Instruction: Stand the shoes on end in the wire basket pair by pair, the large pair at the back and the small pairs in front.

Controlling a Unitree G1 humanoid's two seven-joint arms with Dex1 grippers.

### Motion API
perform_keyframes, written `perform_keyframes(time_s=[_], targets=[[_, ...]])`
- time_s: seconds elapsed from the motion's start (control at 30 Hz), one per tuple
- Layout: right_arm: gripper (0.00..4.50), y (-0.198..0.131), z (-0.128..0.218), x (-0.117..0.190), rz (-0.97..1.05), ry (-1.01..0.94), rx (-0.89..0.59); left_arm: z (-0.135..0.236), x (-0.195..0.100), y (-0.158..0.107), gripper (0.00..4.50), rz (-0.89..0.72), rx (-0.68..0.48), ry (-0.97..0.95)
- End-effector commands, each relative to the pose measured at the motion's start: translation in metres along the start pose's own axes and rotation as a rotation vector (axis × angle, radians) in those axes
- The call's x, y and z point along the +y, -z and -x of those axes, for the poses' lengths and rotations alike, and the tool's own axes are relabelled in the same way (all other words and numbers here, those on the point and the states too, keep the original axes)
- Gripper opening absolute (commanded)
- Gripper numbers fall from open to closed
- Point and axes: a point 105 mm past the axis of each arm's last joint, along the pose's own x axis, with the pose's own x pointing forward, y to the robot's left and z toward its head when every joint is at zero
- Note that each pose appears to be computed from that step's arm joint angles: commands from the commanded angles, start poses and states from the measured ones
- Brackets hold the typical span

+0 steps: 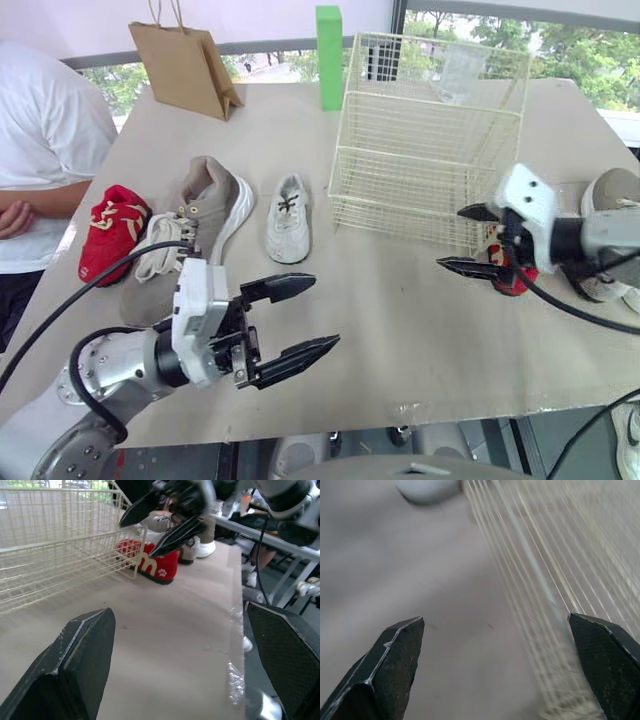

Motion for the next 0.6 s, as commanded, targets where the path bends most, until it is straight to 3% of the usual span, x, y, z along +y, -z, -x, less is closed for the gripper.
perform_keyframes(time_s=[0.03, 0.3, 0.33, 0.43, 0.6], targets=[[3.95, 0.004, -0.014, -0.018, 0.045, 0.013, 0.109, -0.003, -0.010, -0.009, 4.50, -0.076, -0.023, 0.003], [0.29, 0.005, -0.028, -0.028, 0.209, -0.073, 0.189, -0.001, -0.015, -0.006, 4.50, -0.070, -0.028, -0.059], [0.10, 0.006, -0.030, -0.031, 0.238, -0.079, 0.190, -0.001, -0.014, -0.006, 4.50, -0.070, -0.027, -0.066], [0.10, 0.005, -0.033, -0.033, 0.379, -0.147, 0.179, 0.002, -0.012, -0.005, 4.50, -0.072, -0.021, -0.087], [0.10, -0.004, -0.028, -0.026, 0.430, -0.231, 0.146, 0.010, -0.011, -0.001, 4.50, -0.067, -0.005, -0.119]])
